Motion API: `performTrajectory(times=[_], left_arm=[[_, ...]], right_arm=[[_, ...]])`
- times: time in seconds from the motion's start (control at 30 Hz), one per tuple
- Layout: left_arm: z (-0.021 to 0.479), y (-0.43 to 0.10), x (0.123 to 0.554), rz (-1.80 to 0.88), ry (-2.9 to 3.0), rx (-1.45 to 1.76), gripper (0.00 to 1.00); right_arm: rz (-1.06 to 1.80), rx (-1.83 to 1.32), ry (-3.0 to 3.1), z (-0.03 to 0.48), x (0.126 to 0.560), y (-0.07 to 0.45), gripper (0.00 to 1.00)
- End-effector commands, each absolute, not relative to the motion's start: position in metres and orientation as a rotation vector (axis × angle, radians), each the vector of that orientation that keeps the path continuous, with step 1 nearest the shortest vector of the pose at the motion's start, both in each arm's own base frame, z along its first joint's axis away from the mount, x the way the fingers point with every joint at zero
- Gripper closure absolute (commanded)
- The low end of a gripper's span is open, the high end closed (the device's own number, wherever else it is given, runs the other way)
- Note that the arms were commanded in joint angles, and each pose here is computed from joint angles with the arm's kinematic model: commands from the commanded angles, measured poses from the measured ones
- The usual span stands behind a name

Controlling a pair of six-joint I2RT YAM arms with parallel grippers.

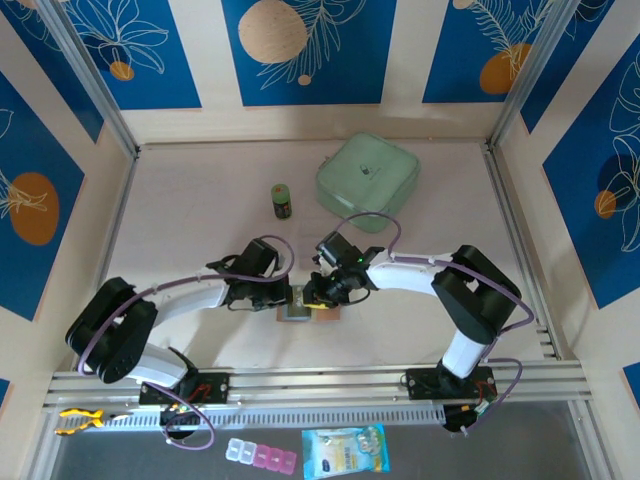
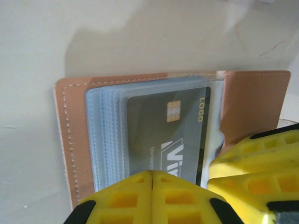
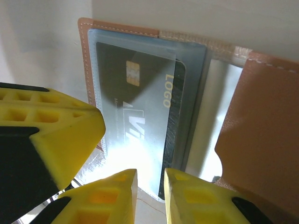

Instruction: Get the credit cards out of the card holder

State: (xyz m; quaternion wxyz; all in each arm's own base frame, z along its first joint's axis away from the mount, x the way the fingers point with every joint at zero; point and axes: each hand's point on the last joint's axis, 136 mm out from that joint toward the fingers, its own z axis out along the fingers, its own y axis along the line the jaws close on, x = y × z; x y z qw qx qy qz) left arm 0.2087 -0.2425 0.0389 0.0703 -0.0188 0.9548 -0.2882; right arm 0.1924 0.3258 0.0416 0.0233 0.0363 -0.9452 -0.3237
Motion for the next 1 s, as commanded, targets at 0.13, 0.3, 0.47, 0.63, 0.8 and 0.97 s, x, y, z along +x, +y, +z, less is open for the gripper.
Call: performTrajectory(times=[0.13, 0.3, 0.47, 0.63, 0.8, 0.97], left_arm=[[0.026, -0.235, 0.203, -0.811, 2.902, -0.074, 1.00], [0.021, -0.236, 0.202, -0.809, 2.922, -0.080, 1.00], [0.018, -0.234, 0.203, -0.773, 2.934, -0.072, 1.00], [0.019, -0.231, 0.202, -0.754, 2.938, -0.073, 1.00], [0.018, -0.230, 0.199, -0.766, 2.938, -0.084, 1.00], [0.014, -0.227, 0.192, -0.792, 2.943, -0.122, 1.00]], right_arm=[[-1.049, 0.120, -2.912, 0.050, 0.196, 0.334, 0.77], [-1.073, 0.110, -2.902, 0.050, 0.199, 0.335, 0.78], [-1.096, 0.098, -2.902, 0.050, 0.204, 0.336, 0.79], [-1.043, 0.089, -2.923, 0.045, 0.205, 0.330, 0.79], [-1.027, 0.074, -2.905, 0.037, 0.204, 0.328, 0.79], [-0.979, 0.058, -2.903, 0.028, 0.200, 0.322, 0.79]])
